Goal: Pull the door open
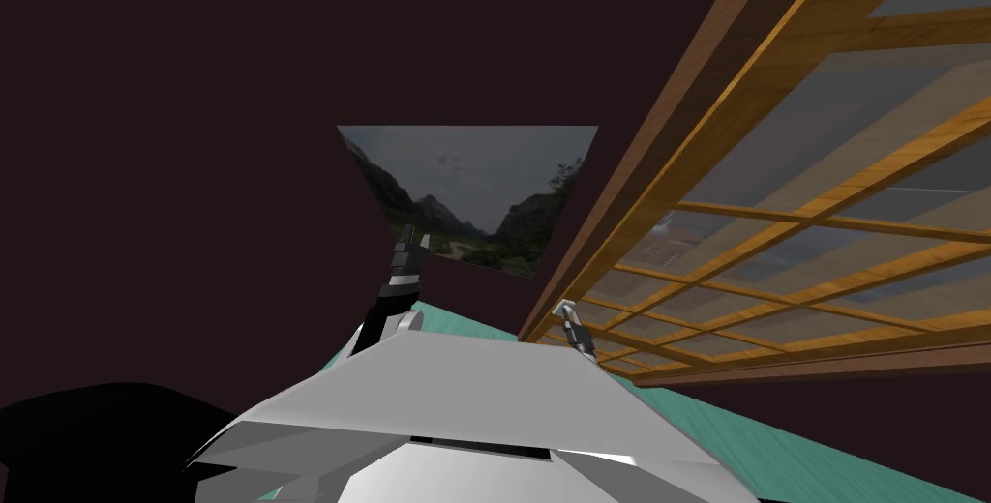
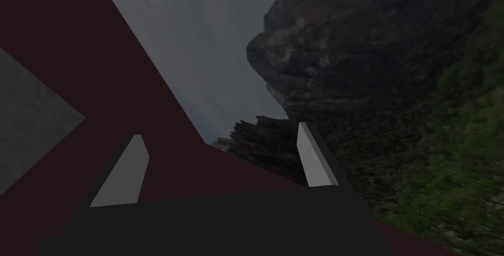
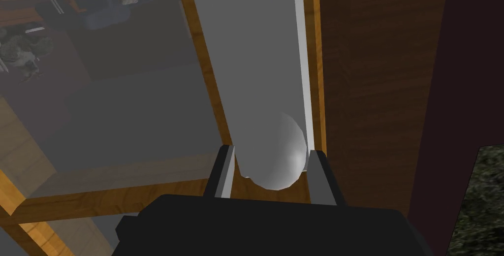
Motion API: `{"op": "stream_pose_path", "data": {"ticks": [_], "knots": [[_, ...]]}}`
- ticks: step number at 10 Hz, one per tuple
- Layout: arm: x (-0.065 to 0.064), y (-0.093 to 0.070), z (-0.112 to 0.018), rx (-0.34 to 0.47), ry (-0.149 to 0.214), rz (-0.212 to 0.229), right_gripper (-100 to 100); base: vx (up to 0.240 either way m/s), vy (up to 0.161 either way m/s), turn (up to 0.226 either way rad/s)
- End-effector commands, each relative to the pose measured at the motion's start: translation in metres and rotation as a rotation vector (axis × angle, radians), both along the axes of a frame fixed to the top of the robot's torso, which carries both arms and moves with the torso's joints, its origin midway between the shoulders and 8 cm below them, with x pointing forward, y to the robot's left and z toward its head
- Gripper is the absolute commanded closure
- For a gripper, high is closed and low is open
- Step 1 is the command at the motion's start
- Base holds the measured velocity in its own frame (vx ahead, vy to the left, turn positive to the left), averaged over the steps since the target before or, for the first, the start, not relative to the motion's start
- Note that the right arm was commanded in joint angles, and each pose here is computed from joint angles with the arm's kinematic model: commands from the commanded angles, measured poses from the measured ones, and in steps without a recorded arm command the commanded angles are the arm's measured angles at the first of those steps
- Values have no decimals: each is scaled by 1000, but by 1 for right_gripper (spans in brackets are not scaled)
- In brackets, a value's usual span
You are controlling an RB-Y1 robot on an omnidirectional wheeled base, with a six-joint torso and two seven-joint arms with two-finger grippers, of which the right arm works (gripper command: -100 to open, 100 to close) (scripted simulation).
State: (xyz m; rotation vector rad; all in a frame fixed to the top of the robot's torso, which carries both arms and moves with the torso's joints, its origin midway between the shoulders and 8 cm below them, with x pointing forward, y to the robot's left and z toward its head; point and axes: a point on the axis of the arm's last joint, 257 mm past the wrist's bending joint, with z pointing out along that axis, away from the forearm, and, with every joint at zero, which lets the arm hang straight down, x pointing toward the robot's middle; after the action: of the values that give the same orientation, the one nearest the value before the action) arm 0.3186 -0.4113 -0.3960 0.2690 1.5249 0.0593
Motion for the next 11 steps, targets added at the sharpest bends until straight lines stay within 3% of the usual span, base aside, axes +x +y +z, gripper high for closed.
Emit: {"op": "stream_pose_path", "data": {"ticks": [1, 11], "knots": [[0, -1, 1, 29, -7, -4, 100, -42, -10, 26], [7, -14, 10, 354, -94, -39, 100, -50, -13, 71]]}}
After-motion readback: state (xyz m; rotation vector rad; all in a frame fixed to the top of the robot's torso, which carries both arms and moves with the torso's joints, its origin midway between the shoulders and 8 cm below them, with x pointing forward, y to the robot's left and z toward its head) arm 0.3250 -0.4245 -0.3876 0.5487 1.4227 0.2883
